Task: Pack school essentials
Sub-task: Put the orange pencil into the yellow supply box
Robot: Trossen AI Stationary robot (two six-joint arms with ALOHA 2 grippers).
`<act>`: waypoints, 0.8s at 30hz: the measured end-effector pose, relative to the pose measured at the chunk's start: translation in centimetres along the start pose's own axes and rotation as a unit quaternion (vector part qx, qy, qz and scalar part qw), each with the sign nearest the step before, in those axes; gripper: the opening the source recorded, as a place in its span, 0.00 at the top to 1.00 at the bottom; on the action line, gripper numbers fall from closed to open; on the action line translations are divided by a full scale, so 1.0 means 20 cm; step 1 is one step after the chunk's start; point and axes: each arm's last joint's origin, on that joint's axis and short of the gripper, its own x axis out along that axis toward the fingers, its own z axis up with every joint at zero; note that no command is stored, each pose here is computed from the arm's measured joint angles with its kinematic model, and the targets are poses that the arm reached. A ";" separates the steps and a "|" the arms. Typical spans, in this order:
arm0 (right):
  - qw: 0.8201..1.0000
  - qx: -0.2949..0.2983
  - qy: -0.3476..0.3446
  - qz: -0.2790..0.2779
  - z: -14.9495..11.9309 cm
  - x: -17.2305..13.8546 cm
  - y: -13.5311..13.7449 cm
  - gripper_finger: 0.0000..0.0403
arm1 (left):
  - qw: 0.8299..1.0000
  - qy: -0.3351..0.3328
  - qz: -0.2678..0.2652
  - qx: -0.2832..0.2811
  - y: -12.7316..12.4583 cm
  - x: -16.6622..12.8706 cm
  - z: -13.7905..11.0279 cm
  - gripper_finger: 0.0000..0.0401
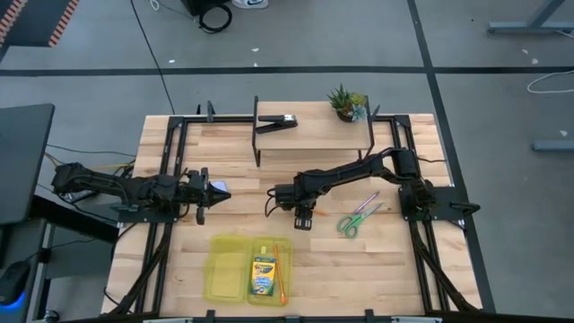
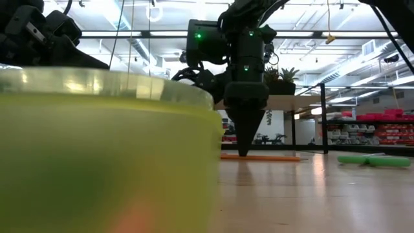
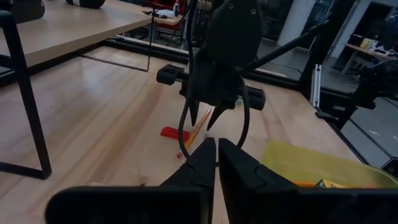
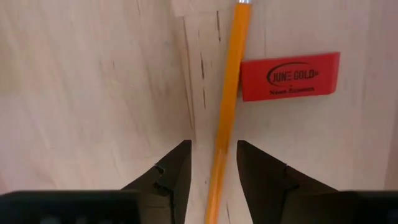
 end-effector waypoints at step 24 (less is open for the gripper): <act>1.000 -0.008 -0.027 -0.003 0.01 0.03 -0.01 0.77 | 1.000 0.000 0.000 -0.004 0.00 0.00 0.00 0.94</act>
